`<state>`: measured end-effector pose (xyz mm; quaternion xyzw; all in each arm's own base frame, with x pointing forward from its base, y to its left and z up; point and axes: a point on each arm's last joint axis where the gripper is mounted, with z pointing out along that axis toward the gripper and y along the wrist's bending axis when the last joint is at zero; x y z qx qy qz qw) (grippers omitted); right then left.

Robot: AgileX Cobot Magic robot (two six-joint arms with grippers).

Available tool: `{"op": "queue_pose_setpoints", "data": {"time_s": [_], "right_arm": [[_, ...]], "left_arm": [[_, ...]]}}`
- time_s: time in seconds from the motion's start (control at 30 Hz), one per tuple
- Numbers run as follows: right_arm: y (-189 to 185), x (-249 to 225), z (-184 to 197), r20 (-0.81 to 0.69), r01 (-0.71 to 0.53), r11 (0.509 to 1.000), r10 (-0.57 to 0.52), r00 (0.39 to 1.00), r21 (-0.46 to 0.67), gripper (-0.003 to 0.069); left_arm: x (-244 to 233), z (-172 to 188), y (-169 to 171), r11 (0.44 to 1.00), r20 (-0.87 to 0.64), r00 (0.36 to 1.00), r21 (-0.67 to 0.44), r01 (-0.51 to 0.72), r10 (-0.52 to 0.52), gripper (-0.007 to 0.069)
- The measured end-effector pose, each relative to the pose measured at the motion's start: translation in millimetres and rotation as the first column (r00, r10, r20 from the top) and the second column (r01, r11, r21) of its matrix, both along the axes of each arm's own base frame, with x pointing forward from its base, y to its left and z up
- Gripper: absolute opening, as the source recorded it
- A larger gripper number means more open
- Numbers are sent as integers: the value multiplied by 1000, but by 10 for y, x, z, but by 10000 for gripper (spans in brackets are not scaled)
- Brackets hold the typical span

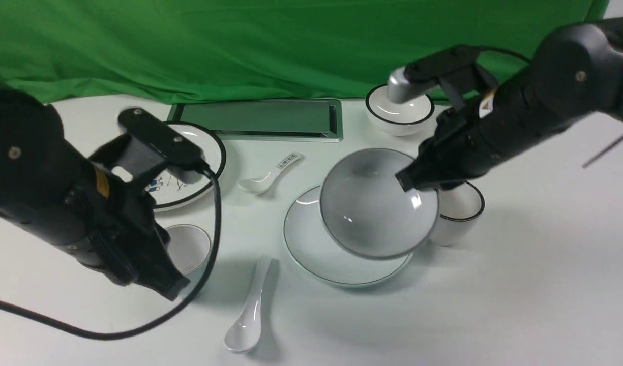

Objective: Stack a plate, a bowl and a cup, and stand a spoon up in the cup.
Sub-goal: Use the right arm to put the blue rice bowl into the blue large plate in the middle

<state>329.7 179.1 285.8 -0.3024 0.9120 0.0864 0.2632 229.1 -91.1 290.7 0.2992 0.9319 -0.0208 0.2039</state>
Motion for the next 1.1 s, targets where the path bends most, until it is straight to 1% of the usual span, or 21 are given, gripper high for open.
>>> {"op": "queue_pose_setpoints", "data": {"time_s": [0.13,0.23,0.33,0.53,0.67,0.8,0.87,0.9,0.93,0.97,1.0,1.07,1.1], "right_arm": [[168,323,-251,-39,12,1000,-12,999,-12,65],[255,492,-401,-57,11,1000,-13,998,-21,65],[315,604,-546,-89,8,999,-11,996,-37,65],[342,654,-737,-150,-1,998,-10,989,-70,67],[337,647,-784,-174,-5,996,-10,985,-86,88],[319,668,-769,-158,15,995,-31,987,-103,216],[312,669,-745,-162,15,994,-33,986,-109,296],[311,668,-724,-168,13,994,-32,985,-113,324],[309,663,-715,-173,12,993,-32,984,-115,337],[302,648,-648,-188,5,992,-29,982,-124,372],[299,639,-586,-193,-1,992,-24,981,-128,387],[279,596,-405,-199,-25,990,-3,980,-137,405],[254,545,-257,-195,-37,990,9,981,-139,407]], "left_arm": [[47,0,129,997,-3,997,-7,-73,73,-9],[59,2,150,995,2,995,-9,-101,101,-9],[63,3,157,994,6,994,-5,-106,106,-9],[72,7,154,993,14,993,-15,-119,119,-9],[90,14,158,988,29,988,-27,-151,152,6],[145,41,173,978,89,975,-46,-202,205,102],[165,50,183,973,109,968,-53,-223,228,176],[171,51,187,971,113,965,-54,-233,238,210],[173,51,188,969,113,963,-58,-239,244,228],[180,46,196,966,115,959,-54,-254,259,294],[191,34,198,964,114,957,-50,-262,266,332],[228,-17,194,962,102,956,-38,-271,274,421],[262,-69,183,961,87,957,-30,-273,275,466]]}}
